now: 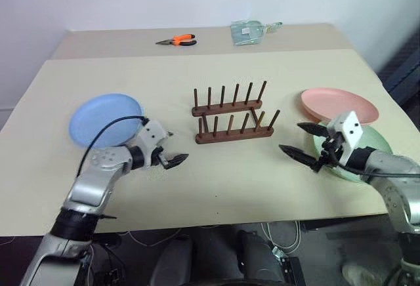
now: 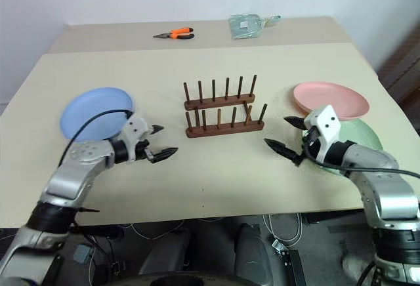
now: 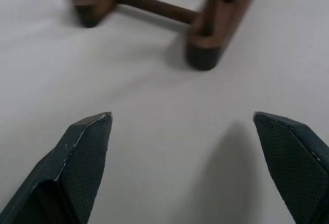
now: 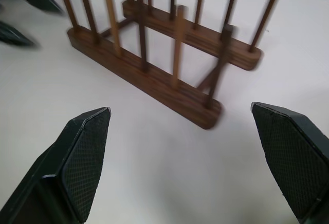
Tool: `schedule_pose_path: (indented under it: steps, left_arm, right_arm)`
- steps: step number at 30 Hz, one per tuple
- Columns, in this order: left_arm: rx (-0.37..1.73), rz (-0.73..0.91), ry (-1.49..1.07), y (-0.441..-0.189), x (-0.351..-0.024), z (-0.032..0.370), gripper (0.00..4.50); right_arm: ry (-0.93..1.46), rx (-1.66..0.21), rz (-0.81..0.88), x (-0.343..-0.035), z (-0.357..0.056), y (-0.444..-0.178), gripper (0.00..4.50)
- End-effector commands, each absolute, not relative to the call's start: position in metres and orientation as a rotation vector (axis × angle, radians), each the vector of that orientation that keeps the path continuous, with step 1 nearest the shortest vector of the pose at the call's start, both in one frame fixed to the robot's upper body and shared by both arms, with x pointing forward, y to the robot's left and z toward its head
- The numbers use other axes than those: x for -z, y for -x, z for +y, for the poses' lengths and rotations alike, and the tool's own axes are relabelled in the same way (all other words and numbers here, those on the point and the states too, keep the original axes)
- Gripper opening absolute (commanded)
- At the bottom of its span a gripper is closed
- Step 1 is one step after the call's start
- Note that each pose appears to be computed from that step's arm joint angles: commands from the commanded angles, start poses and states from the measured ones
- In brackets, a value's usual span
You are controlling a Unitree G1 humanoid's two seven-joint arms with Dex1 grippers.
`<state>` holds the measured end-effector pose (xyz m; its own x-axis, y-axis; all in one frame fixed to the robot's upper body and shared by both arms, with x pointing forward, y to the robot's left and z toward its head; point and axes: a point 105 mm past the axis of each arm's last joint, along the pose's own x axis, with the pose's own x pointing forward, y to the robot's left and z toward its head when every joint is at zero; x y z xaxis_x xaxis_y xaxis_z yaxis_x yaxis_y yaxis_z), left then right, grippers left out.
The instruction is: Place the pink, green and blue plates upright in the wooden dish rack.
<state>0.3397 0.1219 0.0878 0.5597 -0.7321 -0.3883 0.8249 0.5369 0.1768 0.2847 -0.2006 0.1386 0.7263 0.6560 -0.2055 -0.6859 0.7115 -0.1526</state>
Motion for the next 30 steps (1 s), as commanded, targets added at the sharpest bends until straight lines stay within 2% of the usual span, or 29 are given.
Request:
schedule_pose_path:
  steps: [1,6,10,14,15,19,22,24,25,27,30]
  left_arm:
    - [1.033,0.289,-0.392,-0.349,-0.079,0.103,4.5]
    - [1.11,0.324,-0.348,-0.355,-0.064,0.08,4.5]
    - [1.144,0.321,-0.323,-0.353,-0.06,0.069,2.81]
    - [1.24,0.273,-0.343,-0.335,-0.065,0.057,0.88]
    - [1.274,0.269,-0.365,-0.329,-0.066,0.057,0.79]
    - [1.339,0.276,-0.443,-0.315,-0.066,0.064,0.79]
    - [1.338,0.281,-0.469,-0.314,-0.068,0.072,0.79]
    - [1.313,0.296,-0.471,-0.318,-0.068,0.08,1.82]
    - [1.296,0.303,-0.472,-0.32,-0.069,0.084,2.12]
    - [1.249,0.321,-0.49,-0.326,-0.07,0.096,2.99]
    - [1.16,0.365,-0.52,-0.331,-0.07,0.119,4.5]
  right_arm:
    - [0.228,-0.762,0.095,-0.144,-0.183,-0.272,4.47]
    - [0.195,-0.778,0.1,-0.135,-0.16,-0.254,4.47]
    - [0.189,-0.784,0.096,-0.135,-0.152,-0.251,4.5]
    - [0.227,-0.758,0.124,-0.134,-0.168,-0.25,4.5]
    - [0.234,-0.753,0.136,-0.134,-0.173,-0.249,4.5]
    - [0.263,-0.747,0.186,-0.132,-0.188,-0.243,4.5]
    - [0.282,-0.739,0.217,-0.129,-0.199,-0.24,4.5]
    - [0.293,-0.735,0.234,-0.125,-0.203,-0.239,4.5]
    - [0.3,-0.736,0.242,-0.123,-0.203,-0.238,4.5]
    - [0.309,-0.749,0.257,-0.118,-0.202,-0.238,4.5]
    - [0.296,-0.762,0.276,-0.113,-0.199,-0.239,3.64]
